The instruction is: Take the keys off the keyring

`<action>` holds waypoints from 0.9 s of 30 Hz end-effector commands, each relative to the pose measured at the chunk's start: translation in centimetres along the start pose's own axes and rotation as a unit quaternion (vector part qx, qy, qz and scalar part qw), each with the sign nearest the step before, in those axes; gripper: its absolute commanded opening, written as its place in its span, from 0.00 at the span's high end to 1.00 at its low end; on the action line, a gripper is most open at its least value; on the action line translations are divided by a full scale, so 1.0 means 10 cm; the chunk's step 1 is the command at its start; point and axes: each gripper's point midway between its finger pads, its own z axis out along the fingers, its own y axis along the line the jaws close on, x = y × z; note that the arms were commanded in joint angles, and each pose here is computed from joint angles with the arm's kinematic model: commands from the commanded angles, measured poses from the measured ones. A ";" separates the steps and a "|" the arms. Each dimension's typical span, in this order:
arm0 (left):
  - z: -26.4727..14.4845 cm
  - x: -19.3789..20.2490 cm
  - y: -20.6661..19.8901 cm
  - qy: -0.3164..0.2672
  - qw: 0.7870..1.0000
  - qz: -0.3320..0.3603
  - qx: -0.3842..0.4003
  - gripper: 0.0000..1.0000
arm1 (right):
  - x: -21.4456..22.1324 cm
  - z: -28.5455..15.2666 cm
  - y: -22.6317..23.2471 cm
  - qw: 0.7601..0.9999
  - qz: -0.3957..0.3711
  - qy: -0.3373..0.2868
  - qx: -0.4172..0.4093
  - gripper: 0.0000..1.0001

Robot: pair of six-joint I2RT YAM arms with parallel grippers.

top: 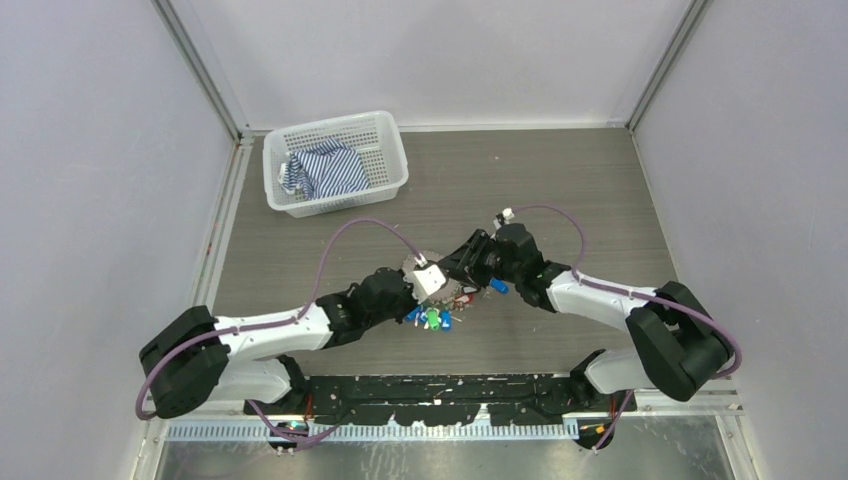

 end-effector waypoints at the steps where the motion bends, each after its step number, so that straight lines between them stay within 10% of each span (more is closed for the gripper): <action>1: 0.01 -0.27 -0.07 -0.030 0.999 0.022 -0.001 1.00 | 0.07 0.05 0.14 0.994 0.098 0.004 -0.038 0.52; 27: -0.06 -0.27 -0.40 -0.064 0.996 0.054 -0.039 1.00 | 0.55 -0.05 -0.50 0.962 0.257 -0.032 0.090 0.49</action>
